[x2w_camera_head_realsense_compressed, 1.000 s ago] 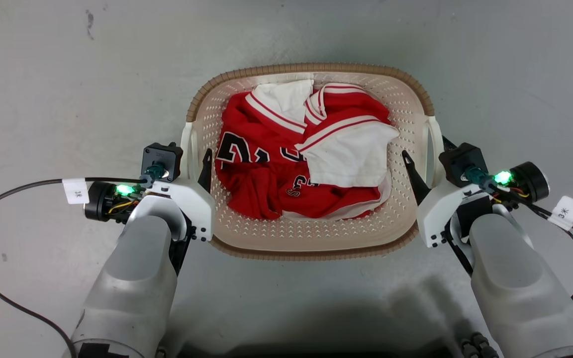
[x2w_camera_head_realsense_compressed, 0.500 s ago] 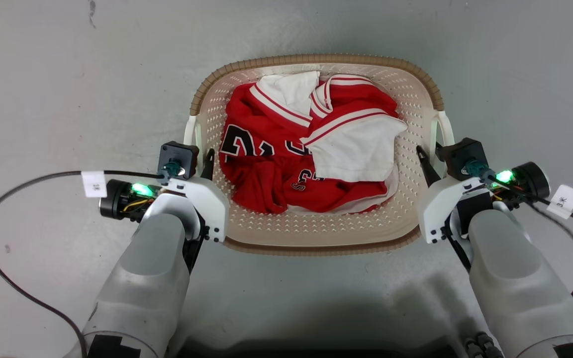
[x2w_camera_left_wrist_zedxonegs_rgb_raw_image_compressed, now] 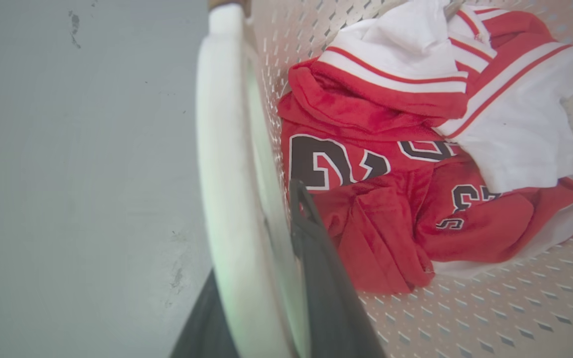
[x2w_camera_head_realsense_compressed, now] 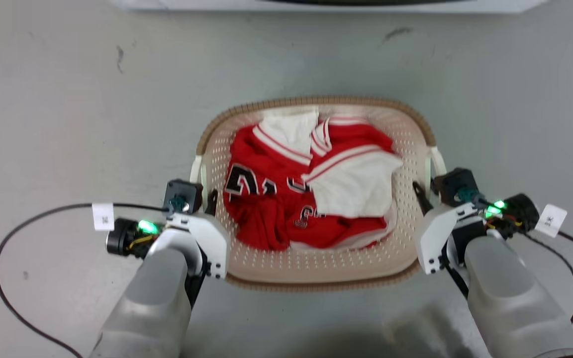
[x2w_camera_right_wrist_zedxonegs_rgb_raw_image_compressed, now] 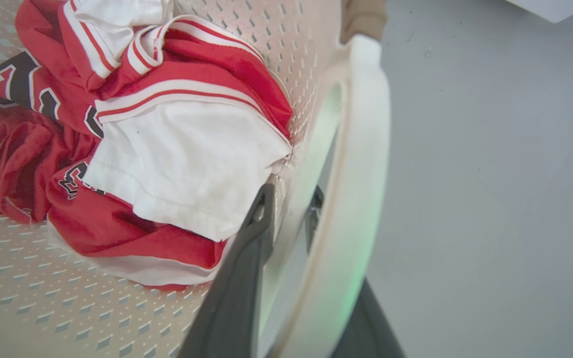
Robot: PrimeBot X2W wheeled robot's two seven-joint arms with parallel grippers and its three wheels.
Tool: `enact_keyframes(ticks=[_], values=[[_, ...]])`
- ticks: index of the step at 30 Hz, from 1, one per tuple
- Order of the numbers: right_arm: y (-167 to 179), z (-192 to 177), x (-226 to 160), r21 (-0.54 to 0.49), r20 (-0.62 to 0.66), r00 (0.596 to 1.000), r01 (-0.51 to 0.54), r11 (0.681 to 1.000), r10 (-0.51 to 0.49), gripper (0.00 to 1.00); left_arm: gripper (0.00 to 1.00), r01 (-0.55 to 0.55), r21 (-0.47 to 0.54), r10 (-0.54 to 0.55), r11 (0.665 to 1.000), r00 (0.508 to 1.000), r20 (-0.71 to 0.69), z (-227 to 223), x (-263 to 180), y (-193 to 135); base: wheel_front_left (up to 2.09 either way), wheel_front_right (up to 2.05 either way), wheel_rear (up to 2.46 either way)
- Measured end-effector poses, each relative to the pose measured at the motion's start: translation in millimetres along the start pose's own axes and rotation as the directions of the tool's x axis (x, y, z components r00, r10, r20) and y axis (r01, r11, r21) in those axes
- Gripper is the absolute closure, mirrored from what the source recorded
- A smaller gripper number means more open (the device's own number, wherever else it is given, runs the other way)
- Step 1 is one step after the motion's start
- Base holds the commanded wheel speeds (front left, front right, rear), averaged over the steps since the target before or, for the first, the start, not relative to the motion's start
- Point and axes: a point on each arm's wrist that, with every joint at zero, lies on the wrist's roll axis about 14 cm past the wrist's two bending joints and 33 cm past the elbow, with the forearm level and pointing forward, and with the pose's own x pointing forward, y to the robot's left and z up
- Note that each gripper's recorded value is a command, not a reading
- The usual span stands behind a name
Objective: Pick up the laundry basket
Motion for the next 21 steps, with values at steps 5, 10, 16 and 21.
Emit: enact_keyframes(ticks=[5, 10, 16, 21], values=[[4, 6, -20, 0.002, 0.012, 1.0, 0.004, 1.0, -0.004, 1.0, 1.0, -0.006, -0.009, 0.006, 1.0, 1.0, 0.006, 0, -23, -2, 0.0, 0.0, 0.0], [10, 10, -44, 0.005, 0.027, 1.0, 0.004, 1.0, -0.004, 1.0, 1.0, -0.009, -0.014, 0.01, 1.0, 1.0, 0.029, 4, -48, -5, 0.0, 0.0, 0.0], [19, 15, -73, 0.002, 0.057, 0.998, 0.005, 1.0, -0.005, 1.0, 1.0, -0.008, 0.001, 0.008, 1.0, 0.998, 0.065, 12, -75, -9, 0.0, 0.0, 0.0], [27, 16, -94, -0.012, 0.064, 0.998, 0.001, 1.0, 0.0, 1.0, 1.0, -0.004, 0.013, 0.003, 1.0, 0.996, 0.092, 16, -95, -13, 0.0, 0.0, 0.0]])
